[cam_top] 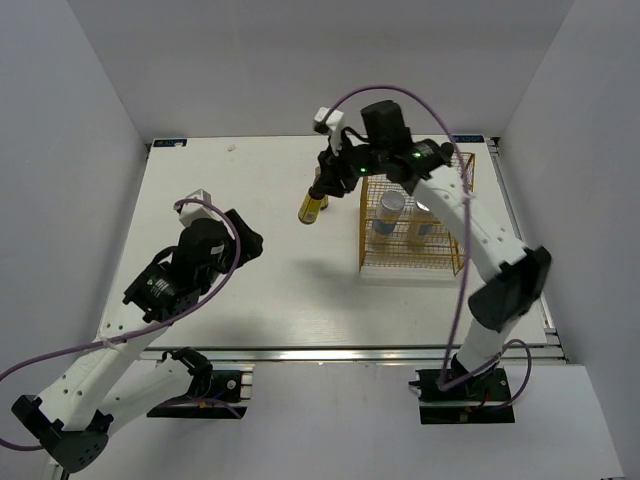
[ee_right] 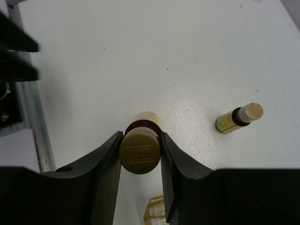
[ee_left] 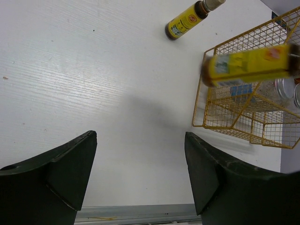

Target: Organize the condiment bottles

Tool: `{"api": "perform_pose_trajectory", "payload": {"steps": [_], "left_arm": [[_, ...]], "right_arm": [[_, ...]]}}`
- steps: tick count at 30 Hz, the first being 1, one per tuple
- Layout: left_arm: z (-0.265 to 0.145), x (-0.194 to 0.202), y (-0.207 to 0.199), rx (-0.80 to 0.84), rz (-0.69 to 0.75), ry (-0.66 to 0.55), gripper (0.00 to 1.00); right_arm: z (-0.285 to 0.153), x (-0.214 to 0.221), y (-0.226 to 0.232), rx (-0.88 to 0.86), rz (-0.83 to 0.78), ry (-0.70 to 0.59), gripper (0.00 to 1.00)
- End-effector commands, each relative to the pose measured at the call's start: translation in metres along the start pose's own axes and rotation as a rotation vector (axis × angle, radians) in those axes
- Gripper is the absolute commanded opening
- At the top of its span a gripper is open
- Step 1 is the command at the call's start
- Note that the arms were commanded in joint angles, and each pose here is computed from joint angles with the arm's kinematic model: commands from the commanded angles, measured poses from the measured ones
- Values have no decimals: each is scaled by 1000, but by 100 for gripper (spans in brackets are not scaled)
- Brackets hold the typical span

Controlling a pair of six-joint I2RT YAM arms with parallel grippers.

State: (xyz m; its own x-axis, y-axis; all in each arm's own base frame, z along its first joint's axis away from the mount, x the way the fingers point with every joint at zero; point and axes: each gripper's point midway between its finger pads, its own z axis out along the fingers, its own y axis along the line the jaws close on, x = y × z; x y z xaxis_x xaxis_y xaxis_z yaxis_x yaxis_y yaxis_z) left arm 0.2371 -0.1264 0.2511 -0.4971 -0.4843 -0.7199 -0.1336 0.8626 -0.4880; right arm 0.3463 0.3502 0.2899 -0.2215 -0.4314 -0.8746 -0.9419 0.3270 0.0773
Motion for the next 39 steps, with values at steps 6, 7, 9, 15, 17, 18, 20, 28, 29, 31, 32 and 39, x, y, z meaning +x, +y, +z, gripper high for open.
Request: {"api": "perform_pose_trajectory", "payload": {"steps": [6,7,9,15,17,18,20,28,29,31,32,39], "left_arm": [[20,-2,-17,41,99,-6,87],[22,-2,-22,58,101,-7,87],[29,0,-26,69,116,-1,88],[44,9,-40,106,168,39,88],[46,8,-45,120,188,44,88],[49,10,-46,117,197,53,88],[51,10,-49,123,215,58,88],[47,11,-48,138,204,59,89],[46,13,-47,139,196,61,88],[45,14,-46,142,186,60,88],[44,14,-46,144,181,61,88],[41,16,-43,143,164,65,89]], "right_arm": [[-138,-18,52,26,-94,-132,0],[-145,-4,47,52,-63,-117,0],[-168,1,52,109,-67,-133,0],[-200,64,26,359,24,-21,0],[-211,78,10,458,52,0,0],[-213,83,6,480,60,6,0],[-221,87,-5,534,80,2,0],[-232,115,-37,661,151,37,0],[-231,118,-40,663,155,37,0],[-233,120,-46,673,164,29,0],[-231,120,-49,664,169,27,0],[-232,129,-71,685,206,18,0]]}}
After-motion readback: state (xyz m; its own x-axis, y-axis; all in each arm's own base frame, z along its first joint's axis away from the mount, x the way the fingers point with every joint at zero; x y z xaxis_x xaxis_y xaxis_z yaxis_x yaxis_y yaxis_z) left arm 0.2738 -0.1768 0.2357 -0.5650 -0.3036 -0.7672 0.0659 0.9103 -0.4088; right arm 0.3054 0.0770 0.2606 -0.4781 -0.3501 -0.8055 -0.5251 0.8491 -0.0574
